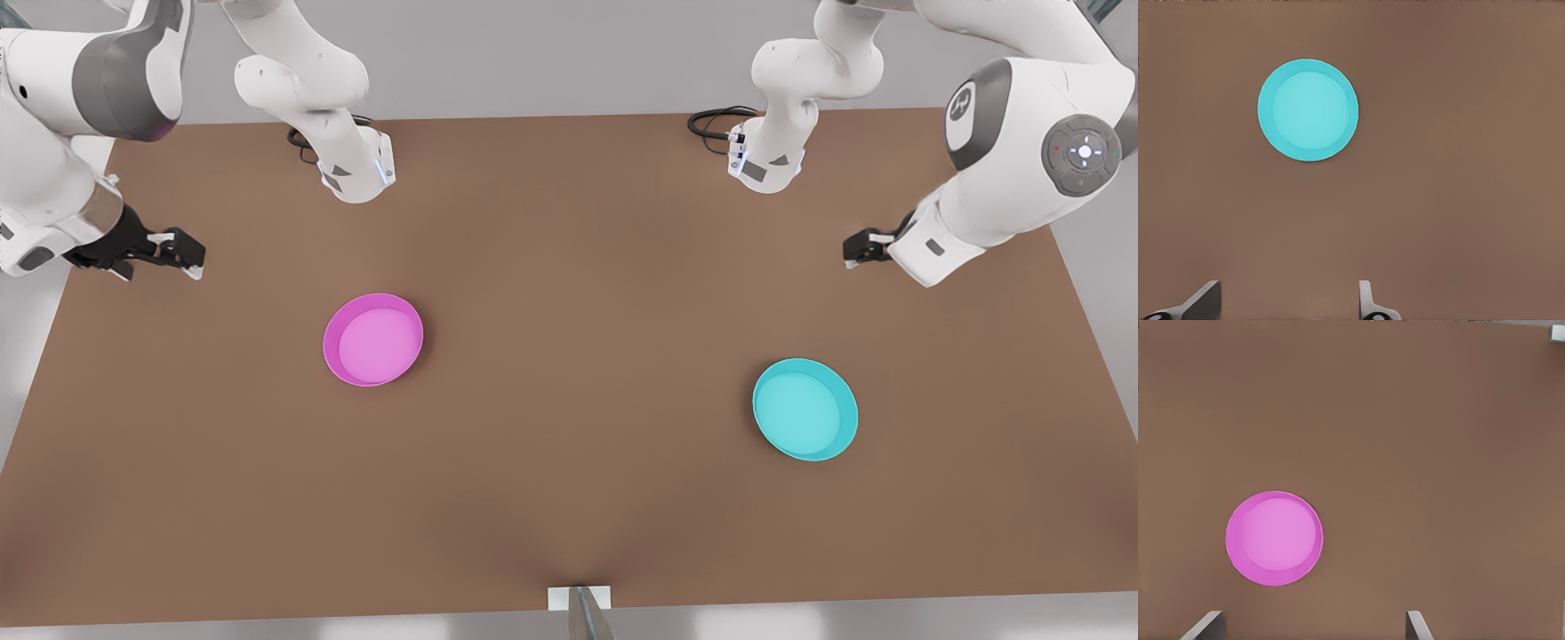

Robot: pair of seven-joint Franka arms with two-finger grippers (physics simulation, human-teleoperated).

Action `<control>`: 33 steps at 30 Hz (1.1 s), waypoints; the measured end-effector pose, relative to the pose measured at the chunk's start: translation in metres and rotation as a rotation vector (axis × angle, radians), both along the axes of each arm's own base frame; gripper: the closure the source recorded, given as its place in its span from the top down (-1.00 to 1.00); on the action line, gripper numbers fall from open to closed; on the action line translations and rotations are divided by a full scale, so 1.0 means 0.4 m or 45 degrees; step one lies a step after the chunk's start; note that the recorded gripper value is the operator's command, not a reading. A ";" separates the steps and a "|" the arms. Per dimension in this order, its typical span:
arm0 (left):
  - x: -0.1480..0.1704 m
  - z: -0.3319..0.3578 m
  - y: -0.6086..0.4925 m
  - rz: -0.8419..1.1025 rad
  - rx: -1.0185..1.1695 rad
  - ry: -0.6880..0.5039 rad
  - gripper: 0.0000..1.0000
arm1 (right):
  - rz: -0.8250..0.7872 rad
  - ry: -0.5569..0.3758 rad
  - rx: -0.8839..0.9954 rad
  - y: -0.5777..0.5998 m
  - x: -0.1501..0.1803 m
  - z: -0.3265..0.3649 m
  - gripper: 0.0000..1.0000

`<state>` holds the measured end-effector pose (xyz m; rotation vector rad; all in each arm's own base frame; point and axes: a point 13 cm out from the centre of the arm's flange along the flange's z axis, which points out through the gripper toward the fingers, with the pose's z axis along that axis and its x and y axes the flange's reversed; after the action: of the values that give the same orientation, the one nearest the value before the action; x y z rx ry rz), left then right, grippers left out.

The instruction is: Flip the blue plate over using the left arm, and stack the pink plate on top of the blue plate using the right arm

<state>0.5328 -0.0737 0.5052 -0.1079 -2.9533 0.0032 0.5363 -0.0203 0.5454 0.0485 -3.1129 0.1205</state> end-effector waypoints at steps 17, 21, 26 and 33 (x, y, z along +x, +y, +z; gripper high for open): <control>0.319 -0.955 0.421 0.341 -0.302 0.108 1.00 | 0.109 0.005 0.008 0.086 0.002 -0.008 1.00; 0.314 -1.028 0.406 0.249 -0.322 0.066 1.00 | 0.125 0.009 0.008 0.097 0.002 -0.012 1.00; 0.326 -1.073 0.413 0.161 -0.335 0.021 1.00 | 0.135 0.014 0.009 0.103 0.002 -0.015 1.00; 0.329 -1.106 0.406 0.073 -0.356 0.001 0.26 | 0.127 0.024 0.009 0.088 0.004 -0.023 1.00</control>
<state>0.6646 0.0887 0.0628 -0.0617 -2.9353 0.4236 0.5378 0.0150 0.5362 0.2038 -3.0923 0.1110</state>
